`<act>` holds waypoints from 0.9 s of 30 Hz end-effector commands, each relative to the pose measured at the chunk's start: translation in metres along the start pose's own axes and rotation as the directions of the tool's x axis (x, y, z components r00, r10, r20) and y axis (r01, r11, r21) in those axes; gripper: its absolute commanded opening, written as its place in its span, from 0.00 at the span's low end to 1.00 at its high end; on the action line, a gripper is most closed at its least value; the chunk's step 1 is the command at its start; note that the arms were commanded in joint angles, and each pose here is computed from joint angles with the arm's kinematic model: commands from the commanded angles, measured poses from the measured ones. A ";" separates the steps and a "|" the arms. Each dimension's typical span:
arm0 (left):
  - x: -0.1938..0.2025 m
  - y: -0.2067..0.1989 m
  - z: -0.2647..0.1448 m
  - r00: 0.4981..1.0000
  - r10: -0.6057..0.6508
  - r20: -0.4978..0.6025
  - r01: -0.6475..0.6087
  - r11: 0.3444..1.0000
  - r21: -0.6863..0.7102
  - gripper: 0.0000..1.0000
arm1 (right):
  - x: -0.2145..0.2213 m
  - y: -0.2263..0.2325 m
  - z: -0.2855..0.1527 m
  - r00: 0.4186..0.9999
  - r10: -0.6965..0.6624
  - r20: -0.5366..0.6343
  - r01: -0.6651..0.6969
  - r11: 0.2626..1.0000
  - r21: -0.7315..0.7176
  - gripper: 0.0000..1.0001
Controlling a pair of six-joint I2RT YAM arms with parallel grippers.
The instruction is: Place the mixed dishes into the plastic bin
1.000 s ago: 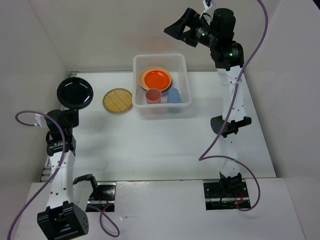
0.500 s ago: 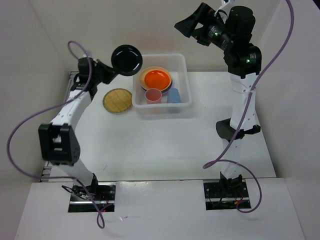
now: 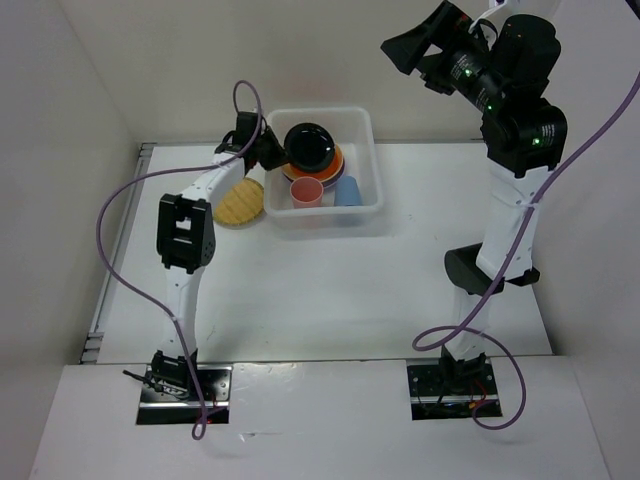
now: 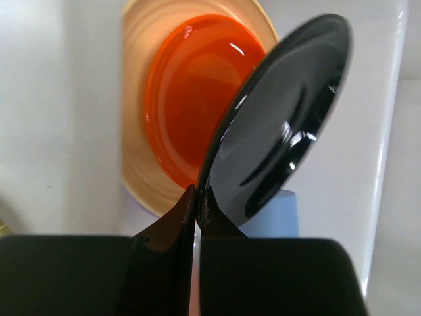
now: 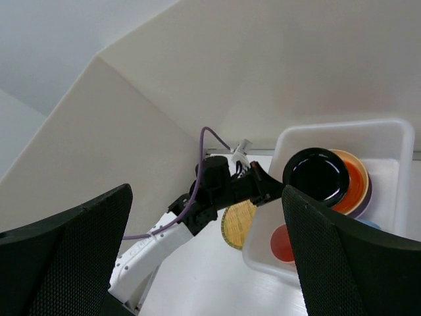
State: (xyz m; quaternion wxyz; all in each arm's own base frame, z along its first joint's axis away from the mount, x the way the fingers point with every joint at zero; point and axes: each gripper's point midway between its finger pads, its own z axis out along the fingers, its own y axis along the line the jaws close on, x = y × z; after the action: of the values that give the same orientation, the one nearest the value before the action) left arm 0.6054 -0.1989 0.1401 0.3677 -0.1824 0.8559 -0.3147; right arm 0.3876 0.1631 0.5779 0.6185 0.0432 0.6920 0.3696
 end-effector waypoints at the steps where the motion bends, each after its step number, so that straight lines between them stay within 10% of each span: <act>1: -0.017 -0.010 0.005 0.992 0.109 0.057 -0.107 0.994 -0.036 0.00 | -0.002 -0.001 -0.010 1.000 -0.017 0.005 0.017 1.000 0.020 0.99; 6: -0.004 0.005 0.032 0.991 0.134 -0.001 -0.133 0.988 -0.080 0.00 | -0.001 0.000 -0.010 1.000 -0.017 0.000 0.017 1.000 0.012 0.99; 9: -0.008 0.006 0.038 0.986 0.166 -0.014 -0.167 0.981 -0.098 0.27 | -0.002 -0.001 -0.010 1.000 -0.017 0.005 0.017 1.000 0.020 0.99; 17: -0.035 -0.037 0.016 0.978 0.200 0.050 -0.198 0.979 -0.041 0.48 | 0.001 0.005 -0.014 1.000 -0.016 0.001 0.016 1.000 0.013 0.99; 22: -0.084 -0.110 -0.077 0.943 0.261 0.209 -0.269 0.963 0.011 0.48 | -0.002 0.004 -0.018 1.000 -0.026 0.011 0.026 0.999 0.029 0.99; 27: -0.138 -0.188 -0.278 0.819 0.318 0.479 -0.361 0.932 -0.001 0.49 | 0.001 0.008 -0.018 1.000 -0.026 -0.003 0.026 1.000 0.008 0.99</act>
State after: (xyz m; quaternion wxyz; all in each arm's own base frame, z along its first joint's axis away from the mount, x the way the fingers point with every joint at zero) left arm 0.6010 -0.1890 0.2757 0.4600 -0.1056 0.8538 -0.2198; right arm 0.3884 0.1614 0.5656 0.6081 0.0527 0.7086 0.3539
